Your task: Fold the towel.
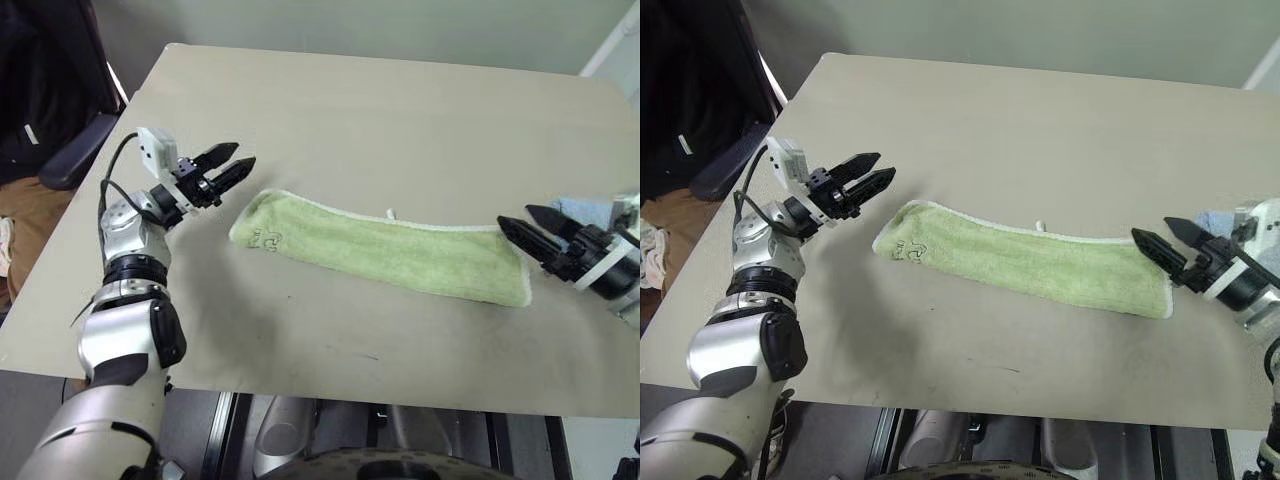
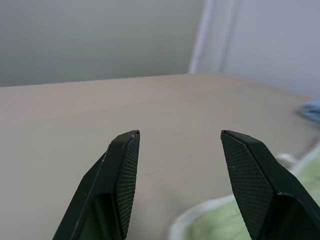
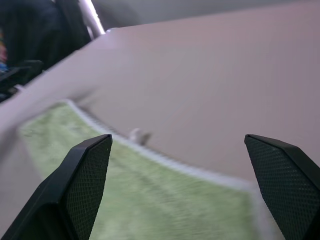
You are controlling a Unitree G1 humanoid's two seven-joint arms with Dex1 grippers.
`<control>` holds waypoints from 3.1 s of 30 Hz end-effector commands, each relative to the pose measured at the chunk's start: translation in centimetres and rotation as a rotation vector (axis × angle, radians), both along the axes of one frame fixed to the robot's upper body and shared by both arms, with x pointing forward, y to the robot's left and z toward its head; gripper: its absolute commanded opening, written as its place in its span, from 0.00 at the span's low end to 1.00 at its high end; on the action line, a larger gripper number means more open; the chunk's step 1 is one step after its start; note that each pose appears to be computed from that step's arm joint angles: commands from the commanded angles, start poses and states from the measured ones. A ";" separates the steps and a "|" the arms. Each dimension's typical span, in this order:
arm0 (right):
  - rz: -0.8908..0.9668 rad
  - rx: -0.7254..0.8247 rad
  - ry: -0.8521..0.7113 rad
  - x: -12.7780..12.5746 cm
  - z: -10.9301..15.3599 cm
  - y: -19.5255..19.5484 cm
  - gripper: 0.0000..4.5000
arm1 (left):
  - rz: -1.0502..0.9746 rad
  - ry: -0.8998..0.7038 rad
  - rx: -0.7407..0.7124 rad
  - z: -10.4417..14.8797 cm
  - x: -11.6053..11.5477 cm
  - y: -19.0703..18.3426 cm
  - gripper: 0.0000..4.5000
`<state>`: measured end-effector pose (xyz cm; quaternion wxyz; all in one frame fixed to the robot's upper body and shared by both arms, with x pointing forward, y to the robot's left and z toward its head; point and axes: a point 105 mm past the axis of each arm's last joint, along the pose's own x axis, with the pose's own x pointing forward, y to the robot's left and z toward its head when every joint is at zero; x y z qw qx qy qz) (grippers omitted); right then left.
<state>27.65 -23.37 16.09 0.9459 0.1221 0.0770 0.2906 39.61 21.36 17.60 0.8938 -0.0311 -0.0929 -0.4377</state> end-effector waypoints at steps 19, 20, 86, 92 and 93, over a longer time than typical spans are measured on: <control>-0.317 -0.041 0.059 2.3 -2.8 -4.0 1.00 | -0.258 0.057 0.037 -4.5 -4.7 -6.2 0.62; -0.319 -0.035 0.060 2.2 -2.7 -4.2 1.00 | -0.260 0.059 0.034 -4.6 -4.9 -6.4 0.62; -0.391 0.806 0.531 -5.3 -6.1 -1.2 1.00 | -0.458 0.022 0.413 -3.8 -7.0 -11.7 1.00; -0.408 0.793 0.519 -5.2 -6.2 -1.8 0.72 | -0.494 0.010 0.388 -3.7 -7.3 -11.9 1.00; -0.402 0.791 0.519 -5.3 -6.1 -1.8 0.65 | -0.497 0.007 0.398 -3.8 -7.3 -11.9 1.00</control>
